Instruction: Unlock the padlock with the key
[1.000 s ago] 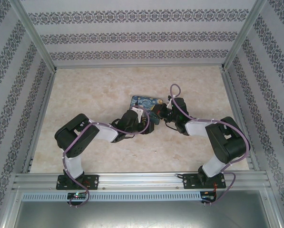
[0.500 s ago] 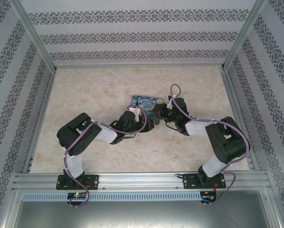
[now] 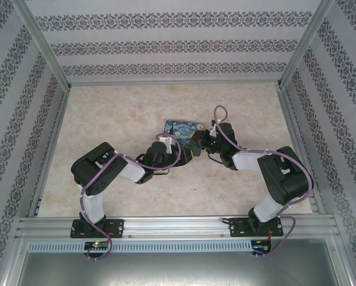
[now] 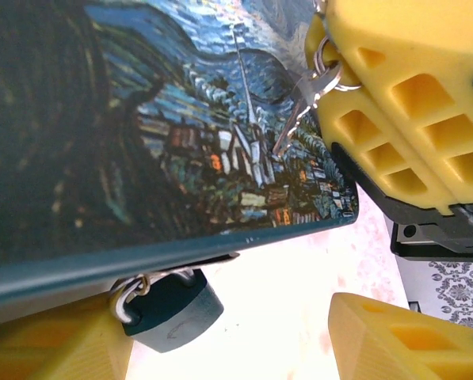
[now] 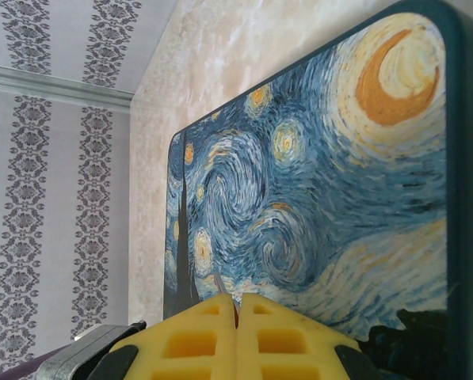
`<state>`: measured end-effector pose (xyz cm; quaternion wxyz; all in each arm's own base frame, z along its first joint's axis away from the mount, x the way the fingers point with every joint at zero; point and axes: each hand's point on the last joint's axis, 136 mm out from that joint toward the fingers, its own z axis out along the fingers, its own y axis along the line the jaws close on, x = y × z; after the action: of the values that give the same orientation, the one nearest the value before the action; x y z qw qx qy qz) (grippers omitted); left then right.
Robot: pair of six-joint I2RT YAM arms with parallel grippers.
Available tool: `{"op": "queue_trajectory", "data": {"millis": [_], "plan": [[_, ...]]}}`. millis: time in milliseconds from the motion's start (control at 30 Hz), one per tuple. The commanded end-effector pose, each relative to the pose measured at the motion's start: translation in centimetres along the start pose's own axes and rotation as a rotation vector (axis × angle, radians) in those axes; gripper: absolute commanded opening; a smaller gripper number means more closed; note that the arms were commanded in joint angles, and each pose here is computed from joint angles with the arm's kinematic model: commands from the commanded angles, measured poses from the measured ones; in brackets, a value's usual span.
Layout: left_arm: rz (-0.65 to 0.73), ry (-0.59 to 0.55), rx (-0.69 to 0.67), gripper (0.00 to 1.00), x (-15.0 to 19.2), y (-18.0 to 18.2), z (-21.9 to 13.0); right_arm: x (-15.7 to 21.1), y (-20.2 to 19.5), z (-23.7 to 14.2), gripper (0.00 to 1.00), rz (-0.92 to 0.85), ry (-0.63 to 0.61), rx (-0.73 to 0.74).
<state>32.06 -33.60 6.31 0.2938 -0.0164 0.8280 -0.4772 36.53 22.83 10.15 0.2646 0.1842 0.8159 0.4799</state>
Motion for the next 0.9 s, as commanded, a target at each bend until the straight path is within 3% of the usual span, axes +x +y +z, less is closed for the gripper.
{"op": "queue_trajectory", "data": {"millis": [0, 667, 867], "plan": [[0.008, -0.078, 0.100, 0.65, -2.3, -3.2, -1.2, 0.1, -1.6, 0.1, 0.00, 0.021, -0.002, 0.031], [-0.029, -0.053, 0.022, 0.66, -0.8, -0.2, -0.3, 0.3, -2.0, 0.3, 0.00, 0.032, 0.001, 0.028], [-0.031, -0.048, -0.054, 0.71, -0.4, 1.6, -0.3, 0.3, -2.0, 0.3, 0.00, 0.034, 0.002, 0.028]]}}
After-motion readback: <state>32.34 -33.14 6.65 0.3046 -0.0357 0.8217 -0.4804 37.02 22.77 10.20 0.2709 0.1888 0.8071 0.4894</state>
